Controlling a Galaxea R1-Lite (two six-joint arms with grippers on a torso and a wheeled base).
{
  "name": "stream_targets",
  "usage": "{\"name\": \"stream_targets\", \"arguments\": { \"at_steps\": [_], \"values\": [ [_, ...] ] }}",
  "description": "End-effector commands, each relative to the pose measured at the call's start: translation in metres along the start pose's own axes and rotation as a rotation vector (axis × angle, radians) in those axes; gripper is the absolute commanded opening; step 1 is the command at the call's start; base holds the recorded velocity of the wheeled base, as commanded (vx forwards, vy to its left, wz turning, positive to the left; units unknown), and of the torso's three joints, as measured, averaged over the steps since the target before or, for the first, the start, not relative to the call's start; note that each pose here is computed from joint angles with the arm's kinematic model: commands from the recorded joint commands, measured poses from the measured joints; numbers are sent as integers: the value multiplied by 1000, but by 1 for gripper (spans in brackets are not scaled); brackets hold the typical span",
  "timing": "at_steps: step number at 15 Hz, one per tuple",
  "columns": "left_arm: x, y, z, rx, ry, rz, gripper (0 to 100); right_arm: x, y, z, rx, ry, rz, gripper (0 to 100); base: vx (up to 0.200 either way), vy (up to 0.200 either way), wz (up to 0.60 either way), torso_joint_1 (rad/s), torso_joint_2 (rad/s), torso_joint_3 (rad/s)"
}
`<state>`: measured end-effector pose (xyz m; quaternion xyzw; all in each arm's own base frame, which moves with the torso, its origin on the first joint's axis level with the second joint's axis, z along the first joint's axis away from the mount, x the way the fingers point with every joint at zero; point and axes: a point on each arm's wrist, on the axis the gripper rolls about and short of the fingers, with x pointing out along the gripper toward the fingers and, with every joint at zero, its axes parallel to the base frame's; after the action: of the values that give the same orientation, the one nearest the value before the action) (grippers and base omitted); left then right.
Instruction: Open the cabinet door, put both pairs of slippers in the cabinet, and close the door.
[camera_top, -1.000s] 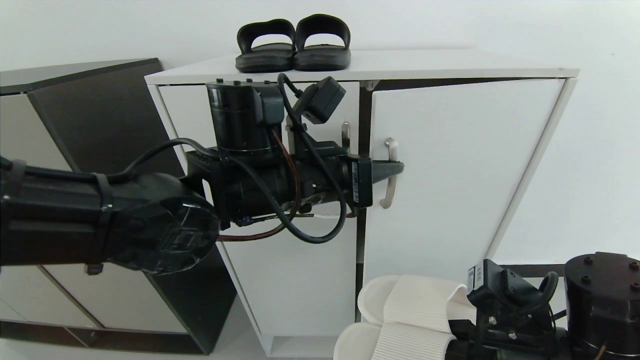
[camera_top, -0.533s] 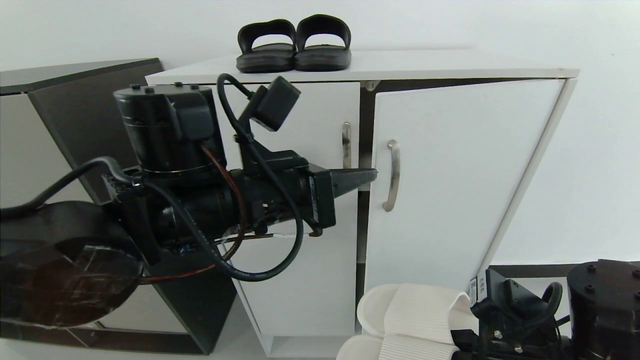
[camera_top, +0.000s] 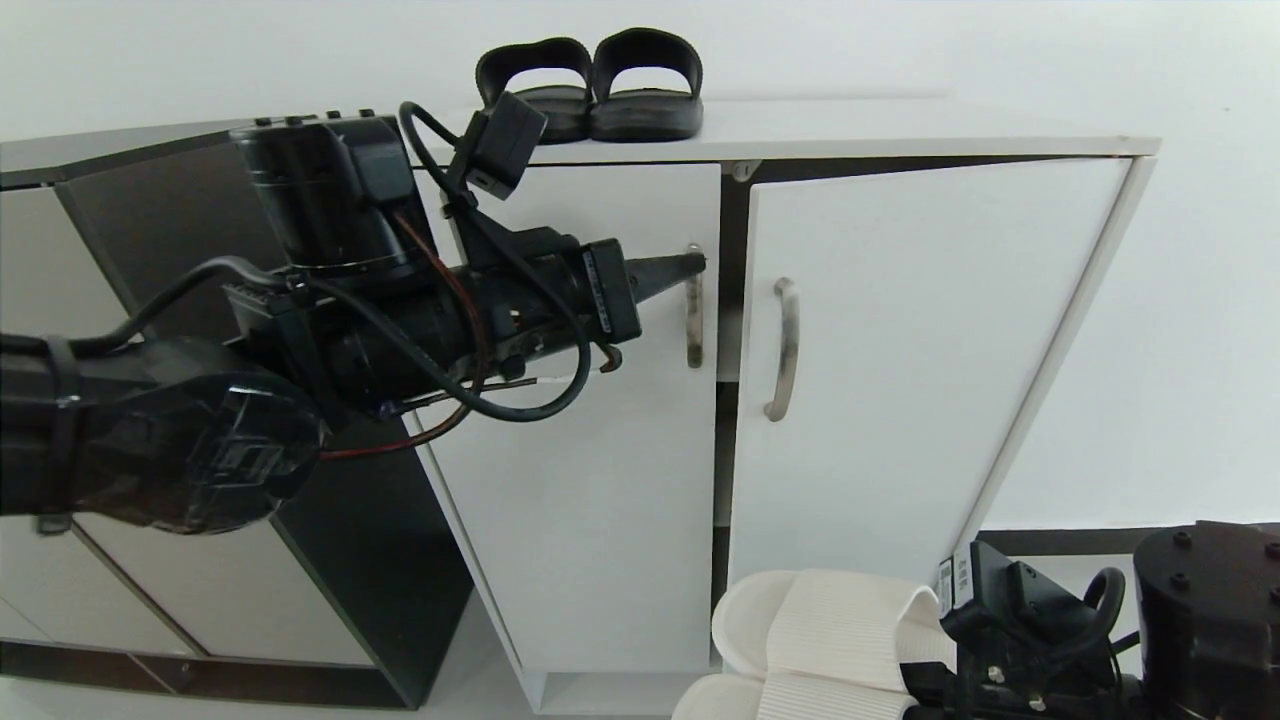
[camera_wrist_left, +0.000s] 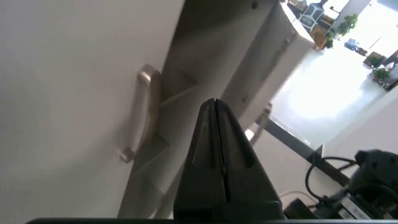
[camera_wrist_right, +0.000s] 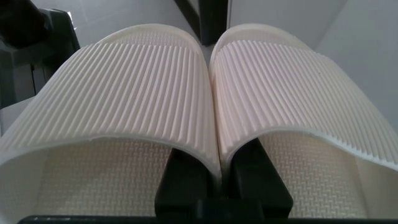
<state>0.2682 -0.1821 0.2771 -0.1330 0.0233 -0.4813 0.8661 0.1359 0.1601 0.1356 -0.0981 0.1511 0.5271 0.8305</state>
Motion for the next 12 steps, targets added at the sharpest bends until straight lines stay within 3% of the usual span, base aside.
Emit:
{"name": "stream_targets", "arguments": {
  "at_steps": [1,3,6,9,11,12],
  "values": [
    [28,16,-5,-3,5,4,0,0,0,0,0,0,1,0,0,0,0,0,0,0],
    [40,20,-2,-5,0,1,0,0,0,0,0,0,1,0,0,0,0,0,0,0],
    [43,10,-3,-16,6,-27,0,1,0,-1,5,15,4,0,0,0,0,0,0,0],
    [46,-1,-5,-17,9,-55,0,0,13,-4,2,79,59,0,0,0,0,0,0,0],
    [46,-3,-5,-15,8,-59,0,0,15,-4,2,82,66,0,0,0,0,0,0,0],
    [47,-8,-6,-15,8,-59,0,-1,15,-4,3,81,66,0,-200,0,0,7,2,-2]
  ]
}}
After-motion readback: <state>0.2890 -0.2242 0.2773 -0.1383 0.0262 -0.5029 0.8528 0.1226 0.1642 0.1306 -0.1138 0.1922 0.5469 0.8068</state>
